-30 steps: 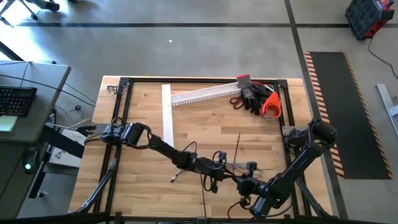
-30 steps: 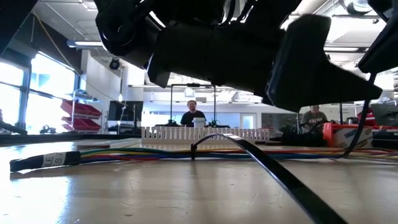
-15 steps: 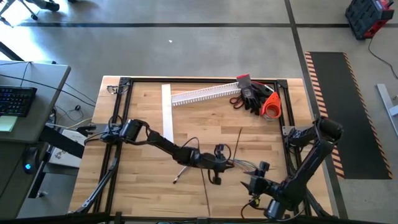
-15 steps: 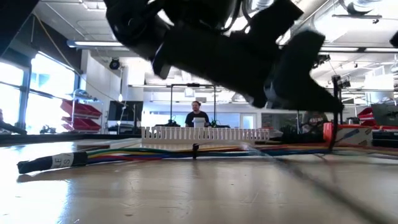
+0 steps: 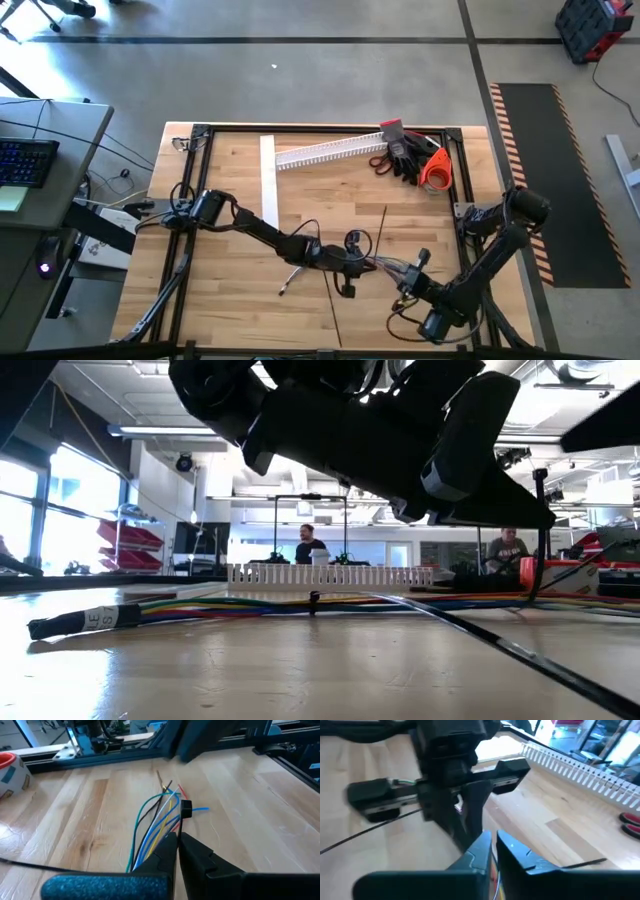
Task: Ziptie cables
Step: Wrap the cable wires with the black zip tie
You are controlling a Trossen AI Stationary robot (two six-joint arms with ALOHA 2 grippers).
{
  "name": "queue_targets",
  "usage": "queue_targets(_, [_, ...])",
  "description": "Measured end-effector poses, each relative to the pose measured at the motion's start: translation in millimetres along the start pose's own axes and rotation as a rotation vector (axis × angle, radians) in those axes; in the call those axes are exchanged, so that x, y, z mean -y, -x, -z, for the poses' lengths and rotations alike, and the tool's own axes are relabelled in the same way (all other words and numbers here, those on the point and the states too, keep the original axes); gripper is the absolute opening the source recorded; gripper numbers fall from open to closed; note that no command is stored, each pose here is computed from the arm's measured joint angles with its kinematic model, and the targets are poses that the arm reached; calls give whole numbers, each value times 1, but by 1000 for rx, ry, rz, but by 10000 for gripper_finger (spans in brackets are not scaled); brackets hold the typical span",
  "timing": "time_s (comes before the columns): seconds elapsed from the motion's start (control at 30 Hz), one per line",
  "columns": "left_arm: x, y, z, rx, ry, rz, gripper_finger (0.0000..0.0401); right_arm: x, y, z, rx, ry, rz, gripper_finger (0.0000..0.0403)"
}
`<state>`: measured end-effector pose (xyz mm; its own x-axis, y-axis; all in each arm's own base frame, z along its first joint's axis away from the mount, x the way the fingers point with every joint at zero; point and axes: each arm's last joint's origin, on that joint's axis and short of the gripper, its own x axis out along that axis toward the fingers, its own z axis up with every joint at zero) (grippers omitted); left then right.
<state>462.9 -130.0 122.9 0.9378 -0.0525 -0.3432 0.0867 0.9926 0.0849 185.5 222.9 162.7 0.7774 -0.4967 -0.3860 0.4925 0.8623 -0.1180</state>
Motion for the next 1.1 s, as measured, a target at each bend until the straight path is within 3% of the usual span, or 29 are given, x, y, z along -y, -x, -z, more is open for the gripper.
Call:
queue_targets(0.23, [0, 0, 0, -2, 0, -3, 0, -7, -19, -14, -120, 92, -15, 2])
queue_targets(0.53, [0, 0, 0, -4, 0, -3, 0, -7, -25, -16, -207, 109, -38, 0])
queue_targets(0.77, [1, 0, 1, -13, -3, -1, 0, -5, -22, -19, -174, 86, -24, 0])
queue_targets(0.9, [2, 0, 3, -27, 7, 9, 0, 12, -18, -21, -194, 35, 62, 0])
queue_targets(1.1, [2, 0, 4, -39, 17, 10, 0, 66, -11, -11, -199, -105, 247, 11])
